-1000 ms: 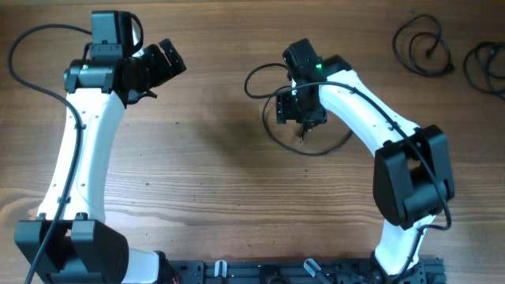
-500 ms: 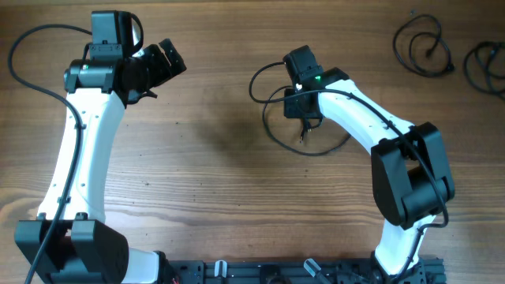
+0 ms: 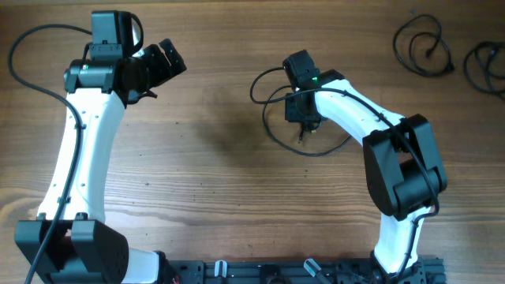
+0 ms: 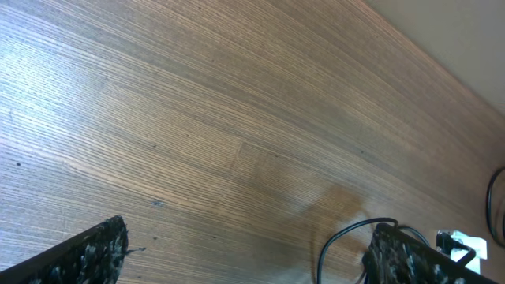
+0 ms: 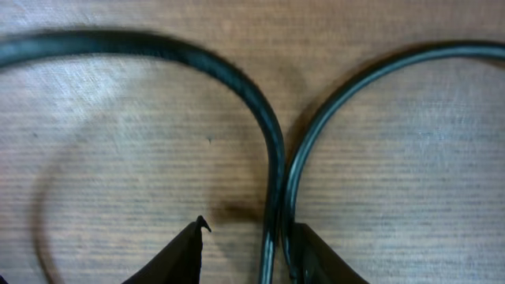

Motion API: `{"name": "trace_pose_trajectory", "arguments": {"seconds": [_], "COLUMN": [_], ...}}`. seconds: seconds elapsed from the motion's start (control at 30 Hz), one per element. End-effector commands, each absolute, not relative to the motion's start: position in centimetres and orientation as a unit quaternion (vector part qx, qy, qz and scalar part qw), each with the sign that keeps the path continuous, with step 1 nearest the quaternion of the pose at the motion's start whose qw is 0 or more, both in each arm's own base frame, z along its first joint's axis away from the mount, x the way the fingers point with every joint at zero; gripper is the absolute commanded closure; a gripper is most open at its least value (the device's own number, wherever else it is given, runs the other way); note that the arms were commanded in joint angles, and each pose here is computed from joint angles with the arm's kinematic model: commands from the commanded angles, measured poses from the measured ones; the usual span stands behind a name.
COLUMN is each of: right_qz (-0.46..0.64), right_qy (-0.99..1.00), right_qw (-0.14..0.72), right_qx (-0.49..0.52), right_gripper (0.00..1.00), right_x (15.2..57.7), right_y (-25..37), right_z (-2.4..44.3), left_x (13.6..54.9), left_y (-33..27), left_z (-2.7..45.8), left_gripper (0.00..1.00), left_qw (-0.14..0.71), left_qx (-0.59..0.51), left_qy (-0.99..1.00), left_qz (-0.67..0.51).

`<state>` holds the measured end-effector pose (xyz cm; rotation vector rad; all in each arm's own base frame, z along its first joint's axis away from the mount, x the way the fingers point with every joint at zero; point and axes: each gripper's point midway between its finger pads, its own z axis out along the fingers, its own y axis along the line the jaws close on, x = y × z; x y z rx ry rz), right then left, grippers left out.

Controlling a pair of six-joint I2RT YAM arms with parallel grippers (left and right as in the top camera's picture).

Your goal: Untangle cables

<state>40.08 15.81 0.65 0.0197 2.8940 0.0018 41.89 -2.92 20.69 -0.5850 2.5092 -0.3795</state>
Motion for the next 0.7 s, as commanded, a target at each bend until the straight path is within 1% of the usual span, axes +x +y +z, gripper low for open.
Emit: {"name": "trace_pose_trajectory", "arguments": {"seconds": [0.0,0.13,0.27,0.33,0.47,0.53,0.57,0.67], "right_qz": [-0.031,-0.039,-0.045,-0.043,-0.021,-0.015,-0.014,-0.009], "right_qy": [0.996,0.997,0.997,0.997,0.999,0.999,0.999,0.999], "right_qw": [0.085,0.064,0.061,0.058,0.042,0.039,0.04,0.045], "right_qx": [0.003,0.008,0.008,0.007,0.004,0.001,0.001,0.011], "right_gripper": [0.62,0.61,0.61,0.62,0.78,0.94,0.96,0.96], "right_x": [38.5,37.6,37.4,37.3,36.7,36.6,36.6,37.4], "right_y": [14.4,14.0,13.8,13.9,14.6,14.9,14.9,14.5], "right_z": [-1.2,-1.7,-1.7,-1.7,-1.8,-1.8,-1.8,-1.1], "left_x": [41.9,41.9,41.9,41.9,41.9,41.9,41.9,41.9], "left_y": [-2.8,-2.8,-2.8,-2.8,-2.8,-2.8,-2.8,-2.8], "left_z": [20.6,20.6,20.6,20.6,20.6,20.6,20.6,20.6], "left_gripper": [0.0,0.0,0.0,0.0,0.0,0.0,0.0,0.0], "left_qw": [0.265,0.265,0.265,0.265,0.265,0.265,0.265,0.265], "left_qx": [-0.209,-0.209,-0.209,-0.209,-0.209,-0.209,-0.209,-0.209], "left_qy": [0.931,0.931,0.931,0.931,0.931,0.931,0.931,0.931], "left_qz": [-0.139,-0.139,-0.139,-0.139,-0.139,-0.139,-0.139,-0.139]}}
